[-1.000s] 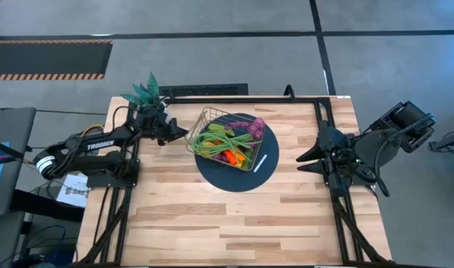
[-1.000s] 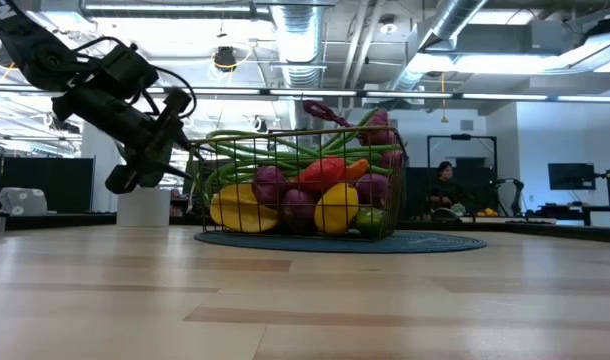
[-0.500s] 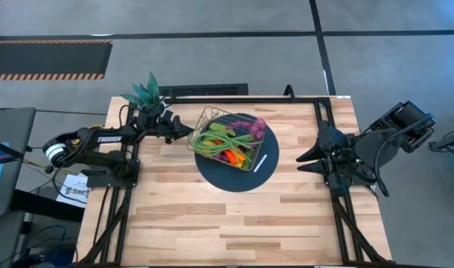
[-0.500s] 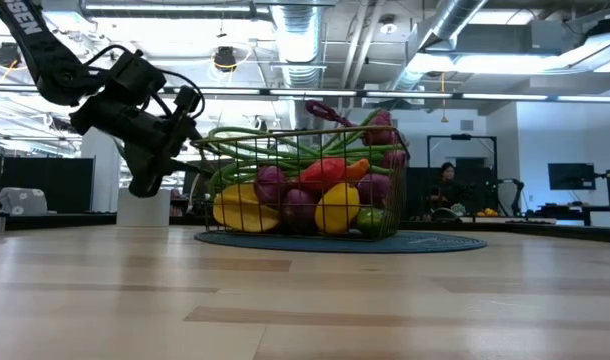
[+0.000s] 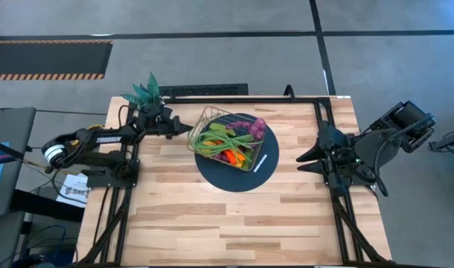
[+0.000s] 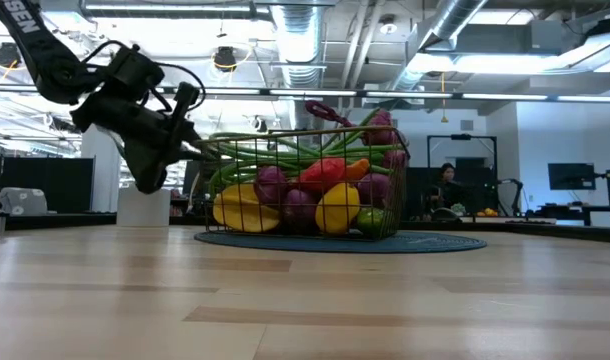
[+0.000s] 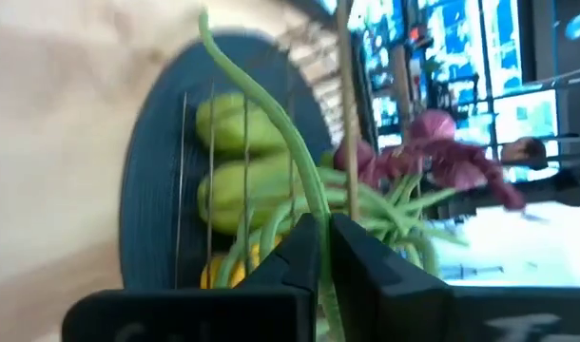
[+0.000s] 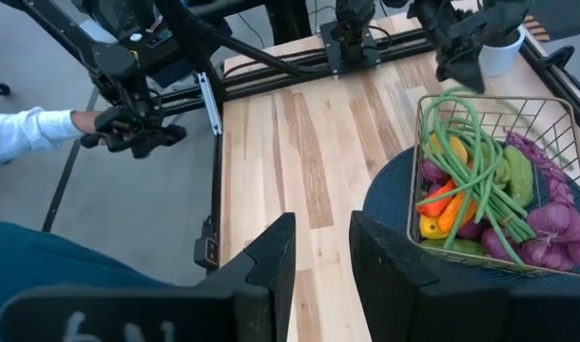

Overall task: Build produce basket
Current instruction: Put the green beans into the wire basket

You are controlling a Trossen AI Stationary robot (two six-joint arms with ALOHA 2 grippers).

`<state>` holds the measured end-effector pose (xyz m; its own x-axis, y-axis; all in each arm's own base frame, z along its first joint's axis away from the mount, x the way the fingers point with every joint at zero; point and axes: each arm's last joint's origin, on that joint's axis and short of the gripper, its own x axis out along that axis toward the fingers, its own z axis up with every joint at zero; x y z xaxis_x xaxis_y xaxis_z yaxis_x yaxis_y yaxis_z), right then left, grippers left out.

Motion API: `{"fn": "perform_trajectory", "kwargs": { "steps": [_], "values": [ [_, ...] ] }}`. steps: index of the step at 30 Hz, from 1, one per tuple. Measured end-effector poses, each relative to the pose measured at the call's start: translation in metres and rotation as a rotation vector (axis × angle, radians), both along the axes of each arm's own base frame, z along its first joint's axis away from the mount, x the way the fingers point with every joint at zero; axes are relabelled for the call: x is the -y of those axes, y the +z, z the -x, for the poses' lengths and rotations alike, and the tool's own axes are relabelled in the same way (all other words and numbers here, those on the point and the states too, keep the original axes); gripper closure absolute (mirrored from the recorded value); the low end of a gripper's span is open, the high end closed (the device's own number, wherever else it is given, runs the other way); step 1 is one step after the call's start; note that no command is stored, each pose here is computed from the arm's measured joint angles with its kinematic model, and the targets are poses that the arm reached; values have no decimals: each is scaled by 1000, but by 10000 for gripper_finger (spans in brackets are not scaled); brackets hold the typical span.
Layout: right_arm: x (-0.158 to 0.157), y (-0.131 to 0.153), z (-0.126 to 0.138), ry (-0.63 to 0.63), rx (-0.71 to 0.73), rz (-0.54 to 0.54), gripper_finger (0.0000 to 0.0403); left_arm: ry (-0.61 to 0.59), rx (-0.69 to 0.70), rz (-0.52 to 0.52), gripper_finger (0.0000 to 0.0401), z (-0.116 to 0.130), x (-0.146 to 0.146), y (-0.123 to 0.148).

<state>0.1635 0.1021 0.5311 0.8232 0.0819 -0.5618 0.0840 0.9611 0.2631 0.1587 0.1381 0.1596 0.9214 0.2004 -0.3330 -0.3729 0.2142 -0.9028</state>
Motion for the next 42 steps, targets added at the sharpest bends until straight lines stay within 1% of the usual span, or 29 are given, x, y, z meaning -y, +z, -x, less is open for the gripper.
{"fn": "perform_trajectory", "kwargs": {
  "steps": [3, 9, 12, 16, 20, 23, 25, 27, 29, 31, 33, 34, 36, 40, 42],
  "values": [
    [0, 0, 0, -9, -2, -15, 282, 43, 21, -59, 399, 0, -2, 9],
    [0, 0, 0, -5, -4, -20, 282, 117, 119, -205, 400, 7, -6, 46],
    [0, 0, 0, -5, -4, -20, 282, 122, 182, -276, 401, 10, -4, 66],
    [0, 0, 0, -5, -4, -20, 282, 70, 257, -331, 401, 8, 4, 89],
    [0, 0, 0, -5, -4, -20, 282, -44, 305, -352, 401, -2, 18, 101],
    [0, 0, 0, -5, -3, -20, 282, -143, 310, -329, 401, -9, 28, 102],
    [0, 0, 0, -5, -3, -20, 282, -184, 271, -290, 401, -13, 34, 97],
    [0, 0, 0, -5, -3, -21, 282, -219, 206, -252, 401, -15, 40, 89],
    [0, 0, 0, -5, -2, -21, 282, -235, 113, -225, 401, -16, 44, 79],
    [0, 0, 0, -5, -3, -21, 282, -205, 14, -211, 401, -15, 46, 69],
    [0, 0, 0, -5, -2, -21, 282, -172, -49, -229, 401, -14, 46, 65],
    [0, 0, 0, -5, -1, -22, 282, -161, -56, -241, 401, -14, 46, 64],
    [-1, 0, 0, -5, 1, -24, 282, -149, -46, -279, 401, -15, 45, 67],
    [-1, 1, -1, -5, 11, -30, 282, -150, -10, -390, 399, -17, 44, 73],
    [-1, 1, -1, -5, 12, -31, 282, -153, 0, -422, 395, -17, 44, 74]
  ]
}}
